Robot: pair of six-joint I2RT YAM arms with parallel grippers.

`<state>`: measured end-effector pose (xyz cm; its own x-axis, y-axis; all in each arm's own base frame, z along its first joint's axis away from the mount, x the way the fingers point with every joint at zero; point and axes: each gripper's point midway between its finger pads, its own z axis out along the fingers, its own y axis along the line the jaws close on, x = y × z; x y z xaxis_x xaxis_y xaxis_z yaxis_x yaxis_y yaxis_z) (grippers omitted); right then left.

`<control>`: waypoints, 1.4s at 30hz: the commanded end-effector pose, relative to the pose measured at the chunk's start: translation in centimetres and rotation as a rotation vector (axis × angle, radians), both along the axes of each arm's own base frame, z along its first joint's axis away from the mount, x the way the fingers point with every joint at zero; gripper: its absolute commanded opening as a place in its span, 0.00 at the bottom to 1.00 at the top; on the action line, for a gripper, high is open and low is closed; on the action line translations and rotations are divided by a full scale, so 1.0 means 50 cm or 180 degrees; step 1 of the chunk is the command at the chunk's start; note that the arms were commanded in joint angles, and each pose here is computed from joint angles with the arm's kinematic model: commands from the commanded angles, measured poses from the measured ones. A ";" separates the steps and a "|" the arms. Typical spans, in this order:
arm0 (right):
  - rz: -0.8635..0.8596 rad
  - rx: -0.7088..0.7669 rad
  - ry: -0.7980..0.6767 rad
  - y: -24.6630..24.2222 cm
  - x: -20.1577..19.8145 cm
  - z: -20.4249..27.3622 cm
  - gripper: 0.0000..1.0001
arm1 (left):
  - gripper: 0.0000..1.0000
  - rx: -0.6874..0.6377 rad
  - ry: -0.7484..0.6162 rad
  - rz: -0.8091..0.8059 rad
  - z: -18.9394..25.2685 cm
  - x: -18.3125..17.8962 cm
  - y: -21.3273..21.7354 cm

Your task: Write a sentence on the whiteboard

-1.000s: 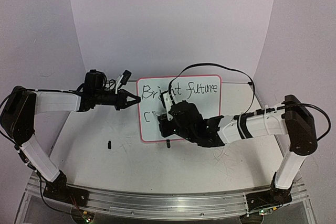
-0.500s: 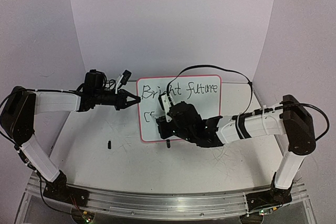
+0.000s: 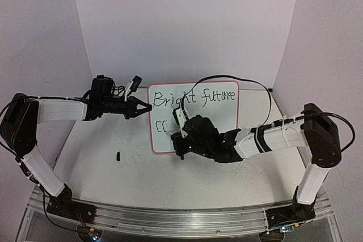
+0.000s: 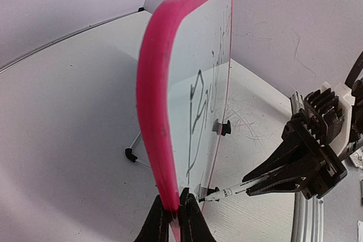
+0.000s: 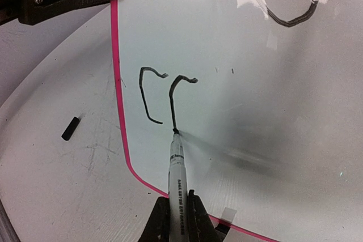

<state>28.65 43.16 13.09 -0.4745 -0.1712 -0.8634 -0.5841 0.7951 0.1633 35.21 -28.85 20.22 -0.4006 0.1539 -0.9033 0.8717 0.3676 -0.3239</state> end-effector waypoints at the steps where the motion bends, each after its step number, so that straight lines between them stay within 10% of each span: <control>1: -0.0245 0.0046 -0.0130 -0.029 0.020 0.034 0.00 | 0.00 -0.0086 -0.0573 0.0090 0.085 0.020 0.007; 42: -0.0501 0.0216 -0.0552 -0.035 0.088 0.150 0.00 | 0.00 -0.0090 -0.0580 0.0089 0.088 0.019 0.008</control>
<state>30.31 42.72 16.04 -0.4036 -0.1465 -0.9031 -0.5534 0.8252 0.1134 35.40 -28.75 20.17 -0.4003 0.1530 -0.9035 0.8685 0.3778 -0.3209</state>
